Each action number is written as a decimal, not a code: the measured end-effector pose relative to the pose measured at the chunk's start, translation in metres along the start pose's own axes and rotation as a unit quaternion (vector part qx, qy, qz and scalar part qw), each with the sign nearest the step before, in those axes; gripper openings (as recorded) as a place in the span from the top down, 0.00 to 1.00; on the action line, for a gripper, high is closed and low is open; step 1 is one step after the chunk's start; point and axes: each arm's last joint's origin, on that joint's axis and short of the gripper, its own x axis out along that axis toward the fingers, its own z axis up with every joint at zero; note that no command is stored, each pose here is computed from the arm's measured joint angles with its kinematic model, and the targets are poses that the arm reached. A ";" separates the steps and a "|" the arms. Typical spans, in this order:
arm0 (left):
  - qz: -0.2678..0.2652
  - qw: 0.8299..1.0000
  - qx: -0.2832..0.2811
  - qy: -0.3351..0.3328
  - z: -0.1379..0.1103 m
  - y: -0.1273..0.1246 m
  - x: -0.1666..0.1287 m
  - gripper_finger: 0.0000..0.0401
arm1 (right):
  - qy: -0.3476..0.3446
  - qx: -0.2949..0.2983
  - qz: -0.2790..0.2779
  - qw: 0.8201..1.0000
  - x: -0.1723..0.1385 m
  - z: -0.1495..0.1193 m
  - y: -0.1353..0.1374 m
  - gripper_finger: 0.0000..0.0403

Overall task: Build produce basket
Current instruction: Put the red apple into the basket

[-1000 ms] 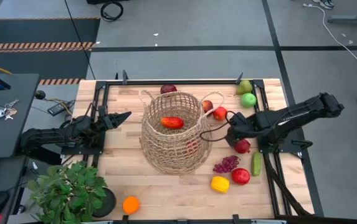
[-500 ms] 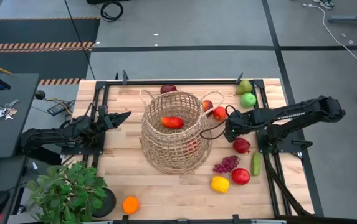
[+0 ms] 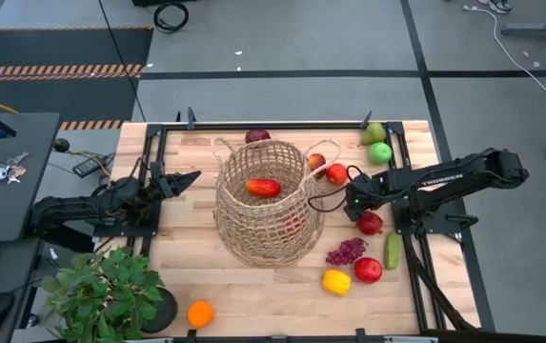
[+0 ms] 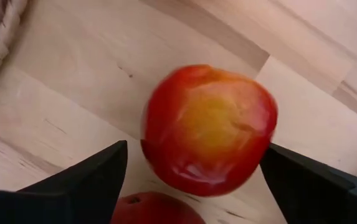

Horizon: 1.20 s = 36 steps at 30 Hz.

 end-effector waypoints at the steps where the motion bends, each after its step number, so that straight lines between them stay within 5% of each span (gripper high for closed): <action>1: 0.000 1.000 0.000 0.000 0.000 0.000 0.000 0.78 | -0.002 -0.001 -0.001 1.000 0.000 0.000 0.000 0.13; 17: 0.000 1.000 0.000 0.000 0.000 0.000 0.000 0.78 | -0.030 -0.024 0.030 0.999 -0.013 0.010 0.011 0.31; 28: 0.000 1.000 0.000 0.000 0.000 0.000 0.000 0.79 | 0.035 -0.161 0.232 0.959 -0.077 0.023 0.049 0.31; 36: 0.000 1.000 0.000 0.000 0.000 0.000 0.000 0.78 | 0.048 -0.126 0.395 0.909 -0.135 0.040 0.071 0.31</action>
